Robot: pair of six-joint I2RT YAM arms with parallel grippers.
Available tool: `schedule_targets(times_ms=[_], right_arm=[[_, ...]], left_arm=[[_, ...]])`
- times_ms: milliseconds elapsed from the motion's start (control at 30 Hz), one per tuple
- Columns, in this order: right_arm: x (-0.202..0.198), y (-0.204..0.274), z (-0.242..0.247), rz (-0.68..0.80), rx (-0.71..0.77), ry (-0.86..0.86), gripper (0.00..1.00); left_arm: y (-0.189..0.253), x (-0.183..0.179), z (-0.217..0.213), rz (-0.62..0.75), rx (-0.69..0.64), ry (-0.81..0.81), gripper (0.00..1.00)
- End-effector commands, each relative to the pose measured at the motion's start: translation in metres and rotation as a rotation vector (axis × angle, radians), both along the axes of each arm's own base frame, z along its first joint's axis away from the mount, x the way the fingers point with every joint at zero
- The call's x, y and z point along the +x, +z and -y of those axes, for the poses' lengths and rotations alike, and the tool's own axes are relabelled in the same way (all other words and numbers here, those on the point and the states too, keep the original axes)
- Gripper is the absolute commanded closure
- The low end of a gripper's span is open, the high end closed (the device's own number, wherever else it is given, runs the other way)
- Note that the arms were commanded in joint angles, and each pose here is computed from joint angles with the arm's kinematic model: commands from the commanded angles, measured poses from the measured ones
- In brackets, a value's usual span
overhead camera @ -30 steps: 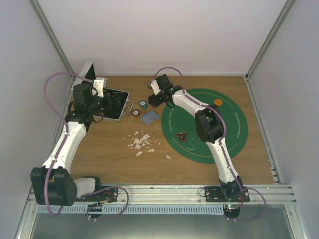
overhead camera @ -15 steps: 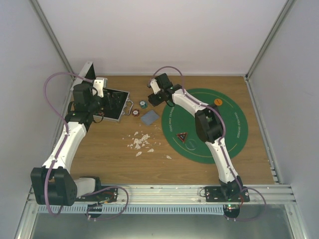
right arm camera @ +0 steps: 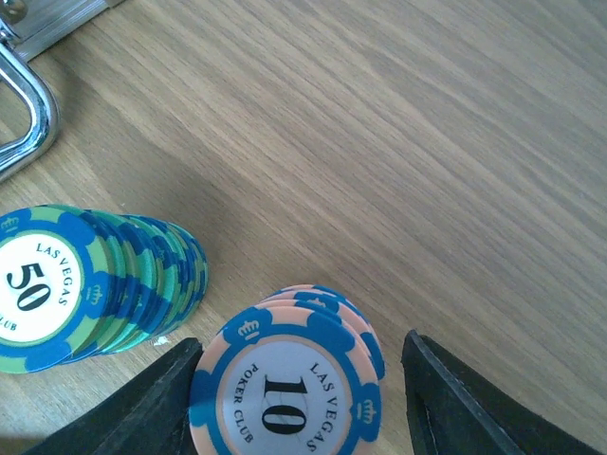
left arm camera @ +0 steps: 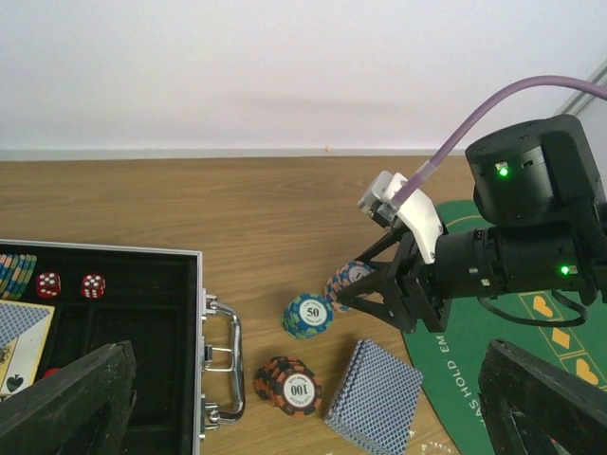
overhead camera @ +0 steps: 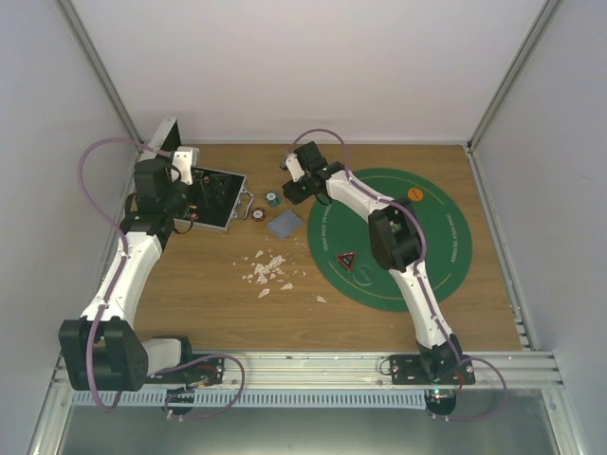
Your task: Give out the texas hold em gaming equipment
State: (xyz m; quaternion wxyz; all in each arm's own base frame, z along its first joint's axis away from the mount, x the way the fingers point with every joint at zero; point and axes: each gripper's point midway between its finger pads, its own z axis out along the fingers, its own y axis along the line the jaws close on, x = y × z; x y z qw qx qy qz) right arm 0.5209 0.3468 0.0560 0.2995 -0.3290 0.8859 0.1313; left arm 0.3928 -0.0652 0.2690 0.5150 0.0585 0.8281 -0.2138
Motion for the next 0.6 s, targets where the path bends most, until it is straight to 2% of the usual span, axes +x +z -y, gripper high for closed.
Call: schedule_targets(times_ms=[0, 200, 567], right_arm=[[0.0, -0.006, -0.006, -0.002, -0.01, 0.014, 0.46], [0.0, -0.005, -0.007, 0.001, -0.009, 0.014, 0.53], [0.002, 0.004, -0.009, 0.017, 0.001, 0.015, 0.55]], left_arm=[[0.025, 0.003, 0.0, 0.073, -0.022, -0.008, 0.01], [0.026, 0.003, -0.002, 0.073, -0.03, -0.007, 0.01], [0.024, 0.005, -0.005, 0.065, -0.05, -0.008, 0.01]])
